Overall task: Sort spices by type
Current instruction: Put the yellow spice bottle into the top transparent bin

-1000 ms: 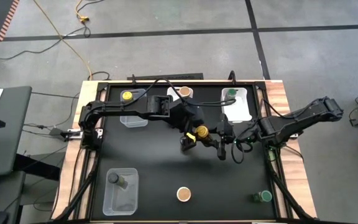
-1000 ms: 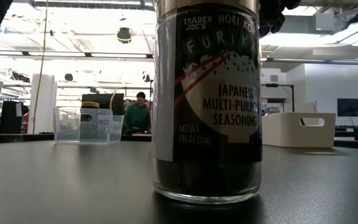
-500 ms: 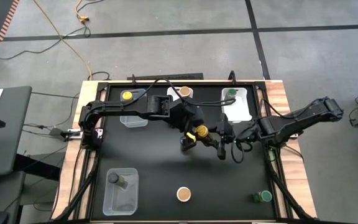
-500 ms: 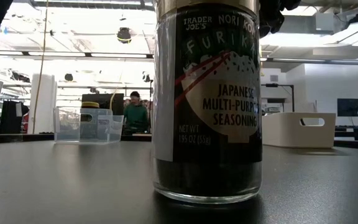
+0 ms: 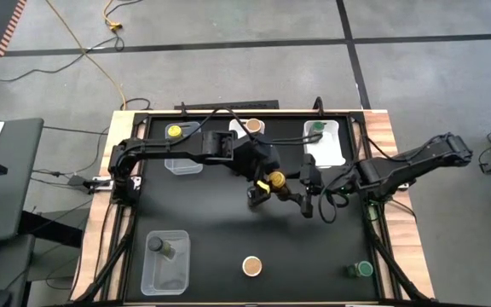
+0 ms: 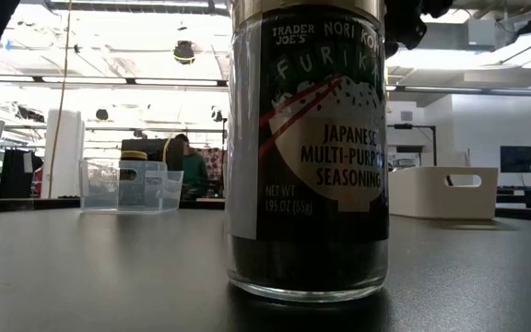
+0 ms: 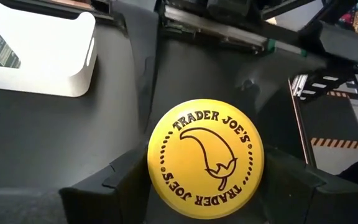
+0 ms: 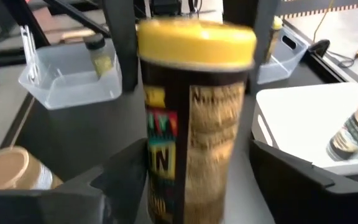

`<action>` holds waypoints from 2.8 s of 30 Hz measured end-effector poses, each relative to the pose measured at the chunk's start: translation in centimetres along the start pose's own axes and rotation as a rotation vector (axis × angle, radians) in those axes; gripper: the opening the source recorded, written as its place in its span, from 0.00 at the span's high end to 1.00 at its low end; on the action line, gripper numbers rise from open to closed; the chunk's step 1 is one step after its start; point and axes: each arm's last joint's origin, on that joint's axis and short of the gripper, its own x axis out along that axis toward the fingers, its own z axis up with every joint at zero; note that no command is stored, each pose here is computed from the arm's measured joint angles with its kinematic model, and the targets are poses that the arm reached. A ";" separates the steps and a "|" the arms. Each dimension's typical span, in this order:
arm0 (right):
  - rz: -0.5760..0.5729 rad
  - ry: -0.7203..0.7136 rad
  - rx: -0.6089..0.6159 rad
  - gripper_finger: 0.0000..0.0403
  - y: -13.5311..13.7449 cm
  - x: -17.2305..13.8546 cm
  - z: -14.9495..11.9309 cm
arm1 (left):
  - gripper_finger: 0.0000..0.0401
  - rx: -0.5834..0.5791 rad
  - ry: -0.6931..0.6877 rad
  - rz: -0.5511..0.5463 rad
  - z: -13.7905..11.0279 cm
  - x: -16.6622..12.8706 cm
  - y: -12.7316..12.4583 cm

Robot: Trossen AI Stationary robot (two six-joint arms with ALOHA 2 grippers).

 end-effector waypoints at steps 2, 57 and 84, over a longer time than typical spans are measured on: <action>-0.004 0.024 -0.010 0.18 -0.3 -0.7 -0.2 | 0.41 0.009 0.007 0.004 -0.1 0.0 0.0; -0.197 0.135 0.354 0.04 -4.2 -1.9 -1.1 | 0.41 -0.231 0.283 0.416 -16.9 -16.3 17.9; -0.213 0.103 0.380 0.04 -4.7 -1.8 -0.7 | 0.41 -0.234 0.254 0.446 -19.4 -16.6 21.2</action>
